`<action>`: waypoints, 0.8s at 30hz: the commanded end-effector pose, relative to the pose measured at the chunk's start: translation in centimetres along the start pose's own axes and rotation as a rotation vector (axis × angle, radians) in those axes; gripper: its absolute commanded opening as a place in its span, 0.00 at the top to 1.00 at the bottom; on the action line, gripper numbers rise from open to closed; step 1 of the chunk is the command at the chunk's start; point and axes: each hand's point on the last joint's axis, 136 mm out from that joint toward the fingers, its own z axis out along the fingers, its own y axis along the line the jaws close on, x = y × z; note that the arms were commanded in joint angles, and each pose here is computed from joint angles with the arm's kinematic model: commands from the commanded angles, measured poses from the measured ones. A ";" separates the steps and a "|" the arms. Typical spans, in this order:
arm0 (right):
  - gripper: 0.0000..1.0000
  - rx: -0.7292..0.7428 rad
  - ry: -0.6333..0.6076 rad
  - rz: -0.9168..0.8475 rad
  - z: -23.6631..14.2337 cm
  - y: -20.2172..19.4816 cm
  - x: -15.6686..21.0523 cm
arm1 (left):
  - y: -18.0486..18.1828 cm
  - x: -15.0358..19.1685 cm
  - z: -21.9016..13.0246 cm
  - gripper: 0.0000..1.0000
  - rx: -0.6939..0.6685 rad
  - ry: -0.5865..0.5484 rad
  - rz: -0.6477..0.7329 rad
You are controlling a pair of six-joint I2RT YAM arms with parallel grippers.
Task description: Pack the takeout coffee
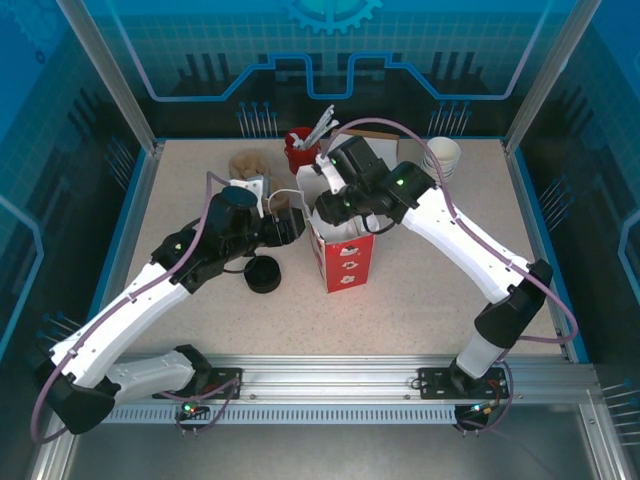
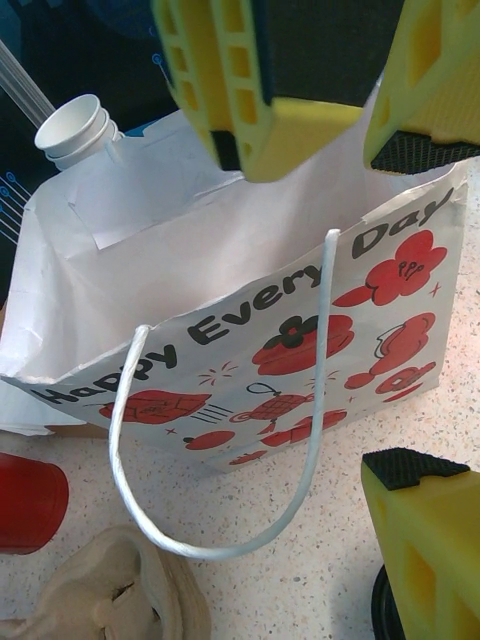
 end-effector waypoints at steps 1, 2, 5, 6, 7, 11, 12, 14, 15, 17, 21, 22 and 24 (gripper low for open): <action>0.79 -0.112 0.022 0.036 -0.2 1.9 1.3 | 0.3 0.1 -0.8 0.25 0.001 0.001 0.016; 0.81 -0.113 0.032 0.042 0.2 1.8 1.7 | 0.4 0.1 -0.8 0.25 0.000 0.001 0.015; 0.83 -0.103 0.071 0.060 1.3 1.4 2.8 | 0.6 0.3 -0.8 0.25 -0.002 0.003 0.012; 0.84 -0.095 0.080 0.062 1.6 1.2 3.0 | 0.6 0.4 -0.7 0.25 -0.002 0.005 0.012; 0.84 -0.086 0.087 0.064 1.9 1.0 3.2 | 0.6 0.5 -0.7 0.25 -0.003 0.007 0.010; 0.84 -0.033 0.119 0.077 3.2 -0.3 3.8 | 0.7 0.7 -0.6 0.25 -0.001 0.015 0.005; 0.84 -0.022 0.129 0.079 3.5 -0.5 3.9 | 0.7 0.7 -0.6 0.25 -0.002 0.016 0.005; 0.84 -0.003 0.146 0.082 4.1 -1.0 4.0 | 0.8 0.8 -0.6 0.24 -0.003 0.017 0.004; 0.83 0.006 0.153 0.084 4.3 -1.2 4.0 | 0.8 0.8 -0.6 0.24 -0.003 0.018 0.005; 0.84 0.017 0.162 0.084 4.6 -1.5 3.8 | 0.9 0.9 -0.6 0.24 -0.007 0.018 0.005; 0.83 0.011 0.136 0.075 4.0 -1.3 2.5 | 1.2 0.9 -0.6 0.24 -0.015 0.017 0.010; 0.82 0.009 0.121 0.071 3.5 -1.2 2.0 | 1.2 0.9 -0.7 0.24 -0.016 0.014 0.011; 0.80 0.001 0.081 0.059 2.2 -1.0 0.7 | 1.2 0.6 -1.0 0.23 -0.021 0.002 0.016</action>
